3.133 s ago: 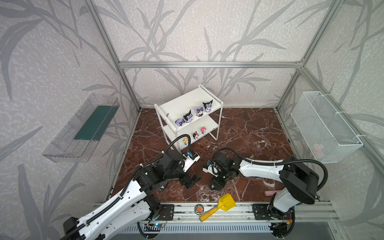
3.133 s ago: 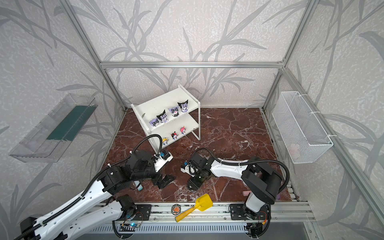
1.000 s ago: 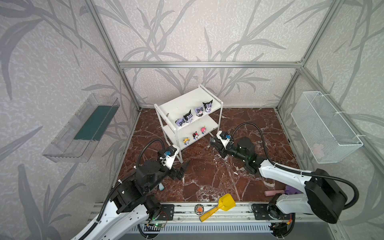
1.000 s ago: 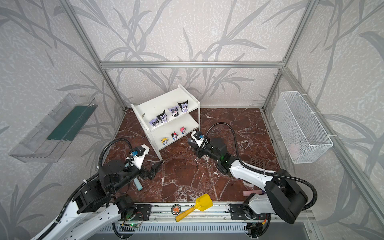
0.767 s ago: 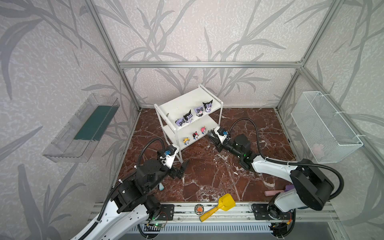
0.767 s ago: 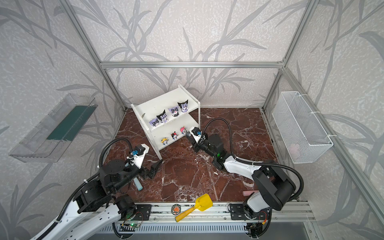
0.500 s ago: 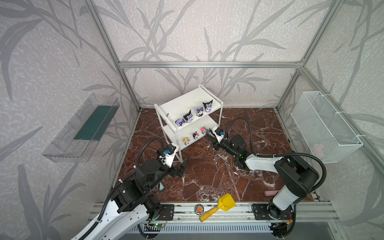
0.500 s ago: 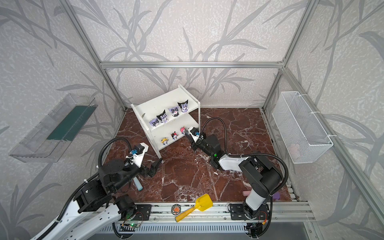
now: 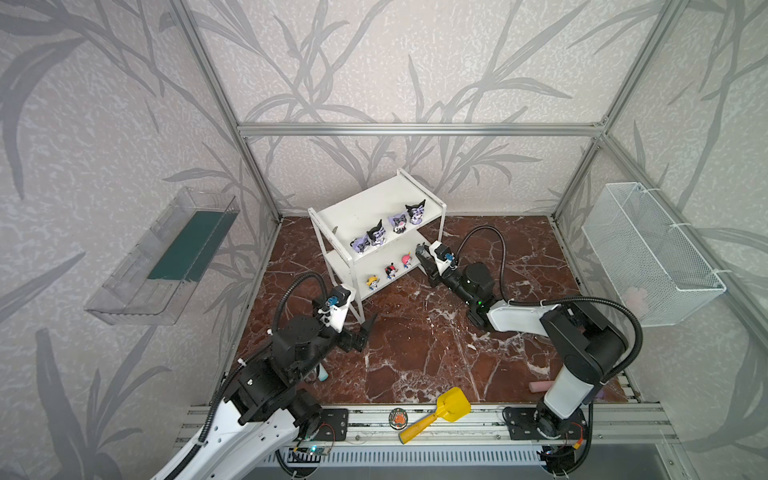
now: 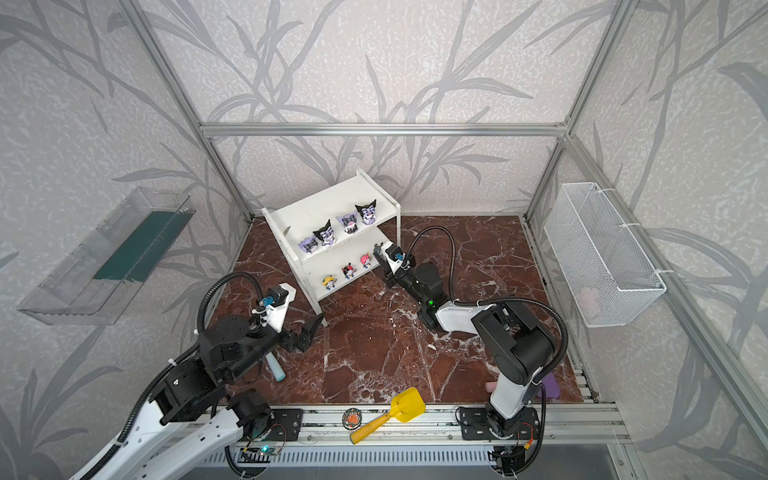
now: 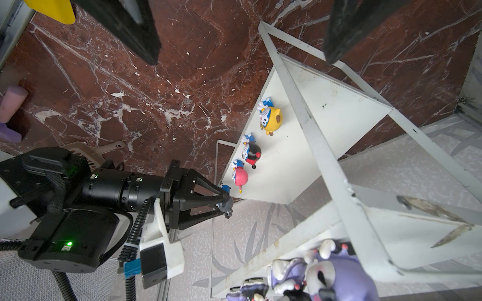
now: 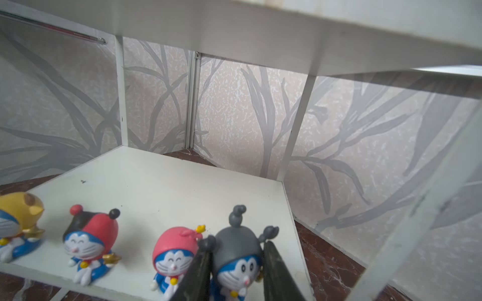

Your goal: Place and organize the plastic toys onto the shelf

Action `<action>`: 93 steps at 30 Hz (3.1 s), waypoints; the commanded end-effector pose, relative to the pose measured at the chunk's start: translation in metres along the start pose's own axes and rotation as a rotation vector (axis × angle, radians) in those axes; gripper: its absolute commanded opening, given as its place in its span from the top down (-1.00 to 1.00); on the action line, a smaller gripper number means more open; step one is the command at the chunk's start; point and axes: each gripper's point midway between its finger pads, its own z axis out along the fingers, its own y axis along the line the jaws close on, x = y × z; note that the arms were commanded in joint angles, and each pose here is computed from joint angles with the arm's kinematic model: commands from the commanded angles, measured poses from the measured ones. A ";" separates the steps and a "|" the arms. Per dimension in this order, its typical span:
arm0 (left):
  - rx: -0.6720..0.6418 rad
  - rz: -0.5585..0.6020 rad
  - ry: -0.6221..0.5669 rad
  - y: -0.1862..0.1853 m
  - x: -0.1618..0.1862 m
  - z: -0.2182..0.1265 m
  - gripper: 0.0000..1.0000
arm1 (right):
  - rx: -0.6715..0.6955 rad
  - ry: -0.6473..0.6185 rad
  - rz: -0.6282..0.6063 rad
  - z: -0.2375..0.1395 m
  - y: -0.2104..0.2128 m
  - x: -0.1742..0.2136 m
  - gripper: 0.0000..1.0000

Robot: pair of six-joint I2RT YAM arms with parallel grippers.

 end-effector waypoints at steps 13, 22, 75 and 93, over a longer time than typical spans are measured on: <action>0.019 -0.006 0.002 -0.002 0.000 0.006 -0.98 | 0.045 -0.052 -0.029 0.008 -0.013 -0.001 0.52; 0.027 -0.009 0.001 -0.003 0.000 0.007 -0.98 | 0.065 -0.061 -0.041 0.010 -0.015 0.005 0.46; -1.008 -0.203 0.041 0.145 0.034 -0.065 -0.98 | 0.394 0.451 0.149 -0.169 -0.065 0.043 -0.87; -1.252 -0.283 0.112 0.220 0.125 -0.018 -0.99 | 0.813 0.579 0.068 -0.236 -0.163 0.104 -0.93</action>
